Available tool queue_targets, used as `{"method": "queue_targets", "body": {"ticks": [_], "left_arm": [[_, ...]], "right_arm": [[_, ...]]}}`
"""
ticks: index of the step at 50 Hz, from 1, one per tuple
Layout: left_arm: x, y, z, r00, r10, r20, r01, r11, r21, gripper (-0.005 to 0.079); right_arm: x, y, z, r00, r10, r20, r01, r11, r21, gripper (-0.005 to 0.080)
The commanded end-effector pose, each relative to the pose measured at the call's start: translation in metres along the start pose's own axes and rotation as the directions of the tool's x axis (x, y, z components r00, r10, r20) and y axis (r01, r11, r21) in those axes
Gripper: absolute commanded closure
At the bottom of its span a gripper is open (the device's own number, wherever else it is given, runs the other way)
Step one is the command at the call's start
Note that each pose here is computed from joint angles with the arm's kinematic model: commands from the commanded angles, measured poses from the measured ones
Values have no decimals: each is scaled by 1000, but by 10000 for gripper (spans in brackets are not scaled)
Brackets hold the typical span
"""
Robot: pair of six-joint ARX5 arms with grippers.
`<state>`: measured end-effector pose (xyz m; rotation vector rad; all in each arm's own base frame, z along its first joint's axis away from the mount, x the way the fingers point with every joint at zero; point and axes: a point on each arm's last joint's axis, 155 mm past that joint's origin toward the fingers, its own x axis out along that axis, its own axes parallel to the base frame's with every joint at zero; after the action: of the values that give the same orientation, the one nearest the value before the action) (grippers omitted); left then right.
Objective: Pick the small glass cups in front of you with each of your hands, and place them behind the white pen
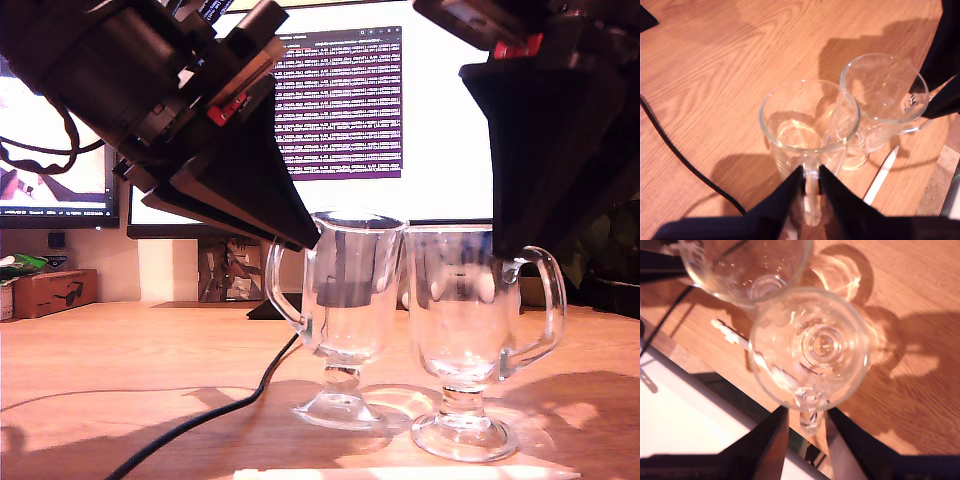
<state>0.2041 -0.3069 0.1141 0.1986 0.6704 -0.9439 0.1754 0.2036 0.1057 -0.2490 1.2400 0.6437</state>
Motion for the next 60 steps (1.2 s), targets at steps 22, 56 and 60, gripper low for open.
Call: {"method": "queue_targets", "body": {"ticks": [22,56,60], "left_arm": [[-2,-1,-13,999,5,-45,-6,1000,-5,766],[-4,0,-33,992,5,-125,-11,999,-46,612],[-4,0,-32,993,5,-120,-11,999,-46,612]], "right_arm": [[-50,-11,14,986,2,169,-11,999,52,549],[-50,-12,11,987,1,162,-10,998,56,550],[-50,-12,12,987,1,163,-11,998,56,550]]}}
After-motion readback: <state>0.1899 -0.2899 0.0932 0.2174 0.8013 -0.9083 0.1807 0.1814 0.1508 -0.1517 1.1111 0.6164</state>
